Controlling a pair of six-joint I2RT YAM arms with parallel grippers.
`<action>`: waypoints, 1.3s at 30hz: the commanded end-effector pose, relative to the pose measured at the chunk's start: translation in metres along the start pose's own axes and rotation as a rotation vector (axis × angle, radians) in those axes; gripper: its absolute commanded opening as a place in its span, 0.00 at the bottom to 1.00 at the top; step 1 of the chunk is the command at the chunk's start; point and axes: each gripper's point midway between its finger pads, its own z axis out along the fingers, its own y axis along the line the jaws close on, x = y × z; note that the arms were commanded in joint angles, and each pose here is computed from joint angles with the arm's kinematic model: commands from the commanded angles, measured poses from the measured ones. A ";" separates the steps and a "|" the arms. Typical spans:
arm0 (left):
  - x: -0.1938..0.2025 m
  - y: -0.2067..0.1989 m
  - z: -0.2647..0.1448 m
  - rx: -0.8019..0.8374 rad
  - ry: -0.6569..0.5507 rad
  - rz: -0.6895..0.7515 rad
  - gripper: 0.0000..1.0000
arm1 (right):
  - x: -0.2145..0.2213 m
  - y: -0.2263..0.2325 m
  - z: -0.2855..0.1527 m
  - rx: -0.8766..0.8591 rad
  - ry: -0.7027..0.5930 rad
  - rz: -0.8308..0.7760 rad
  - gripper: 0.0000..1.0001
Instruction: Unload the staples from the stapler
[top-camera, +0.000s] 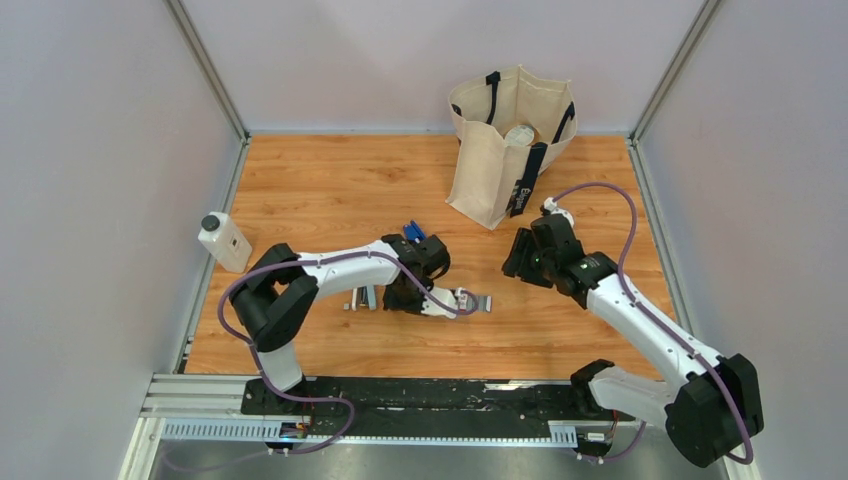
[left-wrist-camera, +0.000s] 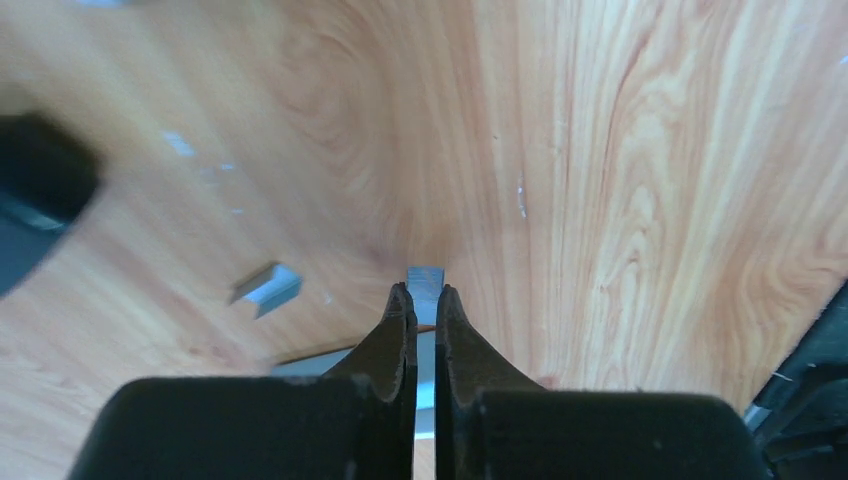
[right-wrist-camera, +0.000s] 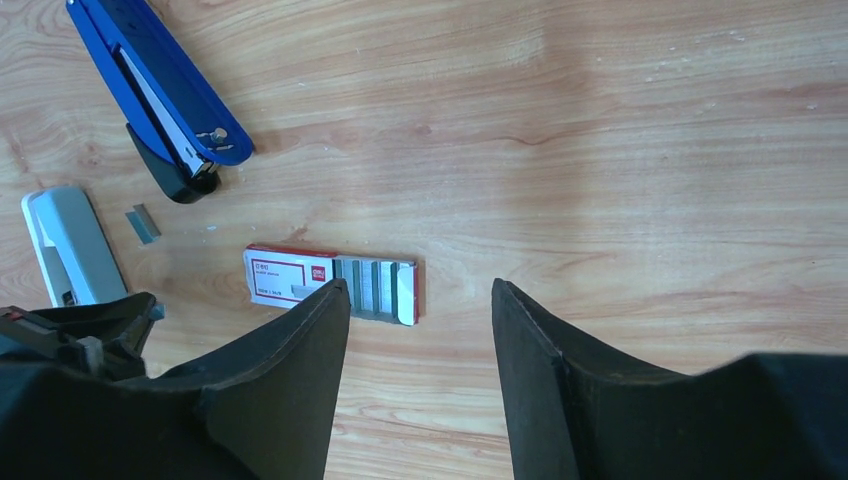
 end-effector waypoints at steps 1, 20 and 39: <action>-0.046 0.016 -0.075 -0.049 -0.220 -0.089 0.00 | -0.027 0.018 -0.023 -0.081 -0.079 -0.029 0.59; -0.129 0.011 -0.392 0.405 -1.493 -0.450 0.03 | -0.074 0.161 -0.191 -0.948 -0.260 -0.191 0.68; -0.120 0.024 -0.382 0.513 -1.641 -0.601 0.07 | -0.079 0.211 -0.246 -1.183 -0.241 -0.229 0.62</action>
